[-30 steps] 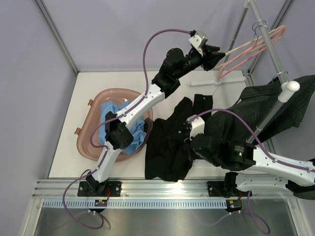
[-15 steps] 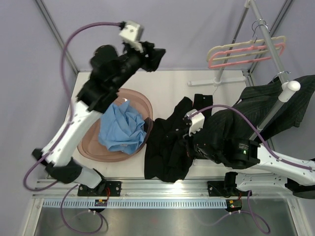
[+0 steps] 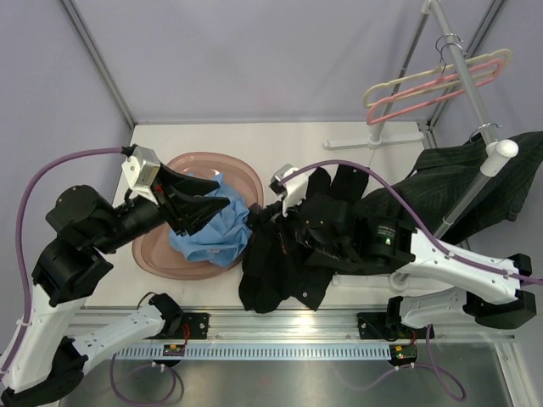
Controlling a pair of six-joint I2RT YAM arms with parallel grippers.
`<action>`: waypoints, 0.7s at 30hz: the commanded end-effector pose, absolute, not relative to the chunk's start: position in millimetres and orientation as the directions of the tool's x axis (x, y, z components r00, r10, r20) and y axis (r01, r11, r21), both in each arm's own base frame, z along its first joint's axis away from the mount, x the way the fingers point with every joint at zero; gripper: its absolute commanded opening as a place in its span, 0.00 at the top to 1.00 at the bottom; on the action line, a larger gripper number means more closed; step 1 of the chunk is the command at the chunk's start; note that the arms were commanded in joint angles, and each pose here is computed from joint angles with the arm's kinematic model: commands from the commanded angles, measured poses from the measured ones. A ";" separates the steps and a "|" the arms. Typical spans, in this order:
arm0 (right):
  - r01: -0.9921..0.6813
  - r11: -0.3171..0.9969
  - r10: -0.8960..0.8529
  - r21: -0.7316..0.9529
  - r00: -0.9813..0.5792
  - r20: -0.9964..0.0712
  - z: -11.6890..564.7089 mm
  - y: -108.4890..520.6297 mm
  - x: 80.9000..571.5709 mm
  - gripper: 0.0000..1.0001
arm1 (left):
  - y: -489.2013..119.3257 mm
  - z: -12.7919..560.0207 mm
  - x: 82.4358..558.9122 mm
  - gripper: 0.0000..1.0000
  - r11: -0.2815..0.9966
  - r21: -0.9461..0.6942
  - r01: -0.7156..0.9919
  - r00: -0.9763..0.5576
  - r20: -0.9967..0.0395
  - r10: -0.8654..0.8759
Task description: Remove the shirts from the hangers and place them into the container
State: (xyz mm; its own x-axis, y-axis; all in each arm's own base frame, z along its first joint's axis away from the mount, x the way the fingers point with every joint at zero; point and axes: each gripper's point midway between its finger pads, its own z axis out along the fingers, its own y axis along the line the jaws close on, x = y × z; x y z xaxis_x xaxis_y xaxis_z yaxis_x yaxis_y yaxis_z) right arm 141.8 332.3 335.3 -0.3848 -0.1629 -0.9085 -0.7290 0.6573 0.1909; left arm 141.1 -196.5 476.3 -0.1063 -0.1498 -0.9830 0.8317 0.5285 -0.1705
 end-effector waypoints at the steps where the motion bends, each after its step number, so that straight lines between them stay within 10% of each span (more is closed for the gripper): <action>1: -0.773 0.596 -0.070 0.218 -0.320 -0.945 390.6 356.6 146.0 1.00 | -215.6 453.3 108.7 0.51 0.348 -0.262 0.900 -0.233 -0.965 -0.124; 21: -0.780 0.600 -0.033 0.178 -0.246 -0.969 479.8 341.3 169.8 1.00 | -238.8 408.2 120.4 0.46 0.299 -0.303 0.905 -0.276 -0.952 -0.131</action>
State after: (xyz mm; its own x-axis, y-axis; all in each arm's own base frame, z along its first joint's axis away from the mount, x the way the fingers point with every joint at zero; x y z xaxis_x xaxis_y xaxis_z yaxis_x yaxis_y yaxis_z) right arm 176.6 345.5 458.0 -0.2824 -0.0573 -0.9576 -0.7448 0.6423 0.1812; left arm 114.1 -227.5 398.5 -0.3011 -0.1108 -0.9471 0.8891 0.3265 -0.3209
